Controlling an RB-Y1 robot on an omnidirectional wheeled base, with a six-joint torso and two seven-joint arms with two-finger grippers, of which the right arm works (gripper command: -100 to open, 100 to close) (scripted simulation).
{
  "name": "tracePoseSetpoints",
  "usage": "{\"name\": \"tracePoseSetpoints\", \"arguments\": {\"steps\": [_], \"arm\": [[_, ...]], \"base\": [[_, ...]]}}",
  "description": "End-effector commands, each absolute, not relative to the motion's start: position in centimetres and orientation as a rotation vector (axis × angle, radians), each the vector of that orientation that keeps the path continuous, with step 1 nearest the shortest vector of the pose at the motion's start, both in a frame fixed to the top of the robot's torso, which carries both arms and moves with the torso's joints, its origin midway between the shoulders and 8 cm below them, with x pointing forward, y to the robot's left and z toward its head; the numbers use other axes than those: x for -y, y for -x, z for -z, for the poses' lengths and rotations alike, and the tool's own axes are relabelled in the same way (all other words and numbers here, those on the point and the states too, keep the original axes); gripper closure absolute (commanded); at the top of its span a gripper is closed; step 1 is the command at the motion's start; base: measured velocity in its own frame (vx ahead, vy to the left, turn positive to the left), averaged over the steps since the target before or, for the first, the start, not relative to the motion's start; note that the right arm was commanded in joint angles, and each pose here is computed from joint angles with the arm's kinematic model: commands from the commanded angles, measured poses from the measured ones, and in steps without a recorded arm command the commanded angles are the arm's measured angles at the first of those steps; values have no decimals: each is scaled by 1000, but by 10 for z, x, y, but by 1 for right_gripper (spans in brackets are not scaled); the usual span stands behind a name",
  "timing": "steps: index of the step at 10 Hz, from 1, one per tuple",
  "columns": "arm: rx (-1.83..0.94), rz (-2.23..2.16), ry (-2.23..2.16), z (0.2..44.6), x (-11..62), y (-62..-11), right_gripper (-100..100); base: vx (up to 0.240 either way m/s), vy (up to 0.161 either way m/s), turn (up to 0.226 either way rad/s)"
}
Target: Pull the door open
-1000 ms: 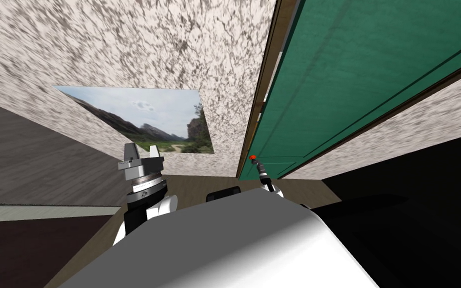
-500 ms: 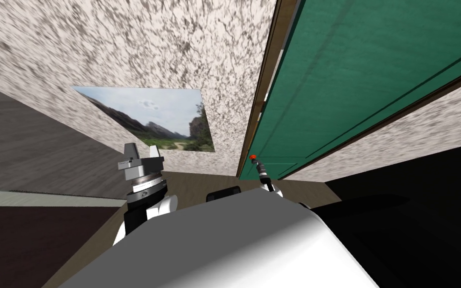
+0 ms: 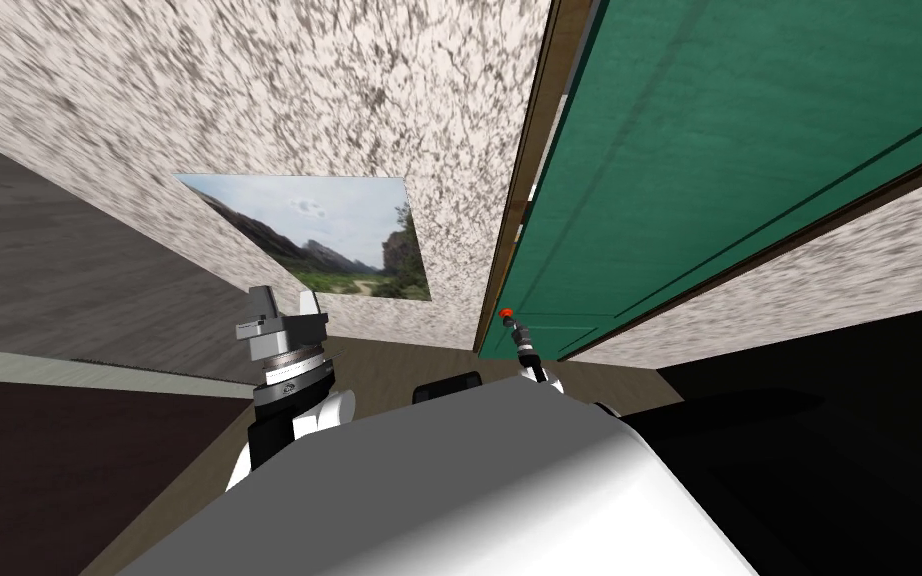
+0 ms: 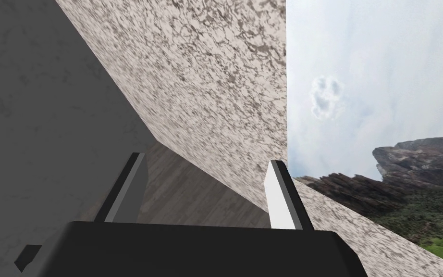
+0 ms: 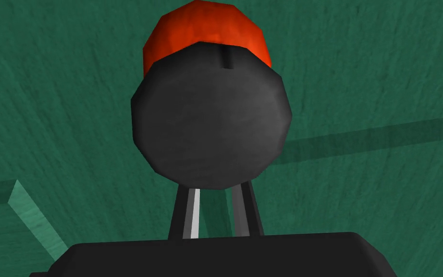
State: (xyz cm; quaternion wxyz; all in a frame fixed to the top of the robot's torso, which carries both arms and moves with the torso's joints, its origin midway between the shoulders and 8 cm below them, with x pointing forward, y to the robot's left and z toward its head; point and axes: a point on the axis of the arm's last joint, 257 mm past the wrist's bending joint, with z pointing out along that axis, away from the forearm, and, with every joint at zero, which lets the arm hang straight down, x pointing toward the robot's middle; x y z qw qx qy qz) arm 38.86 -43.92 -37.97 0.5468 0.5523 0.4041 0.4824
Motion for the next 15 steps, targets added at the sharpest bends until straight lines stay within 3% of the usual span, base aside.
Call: {"name": "tracePoseSetpoints", "arguments": {"steps": [1, 9, 10, 15], "arm": [[-909, -1217, -1329, 372, 430, -396, 100], [-826, -1295, -1408, 372, 432, -398, 100], [-795, -1294, -1471, 386, 439, -391, -100], [-674, -1407, -1565, 386, 432, -397, -100]], "base": [[-45, -23, 80], [-27, -8, 35], [-35, -15, 1], [-75, 5, 17]]}}
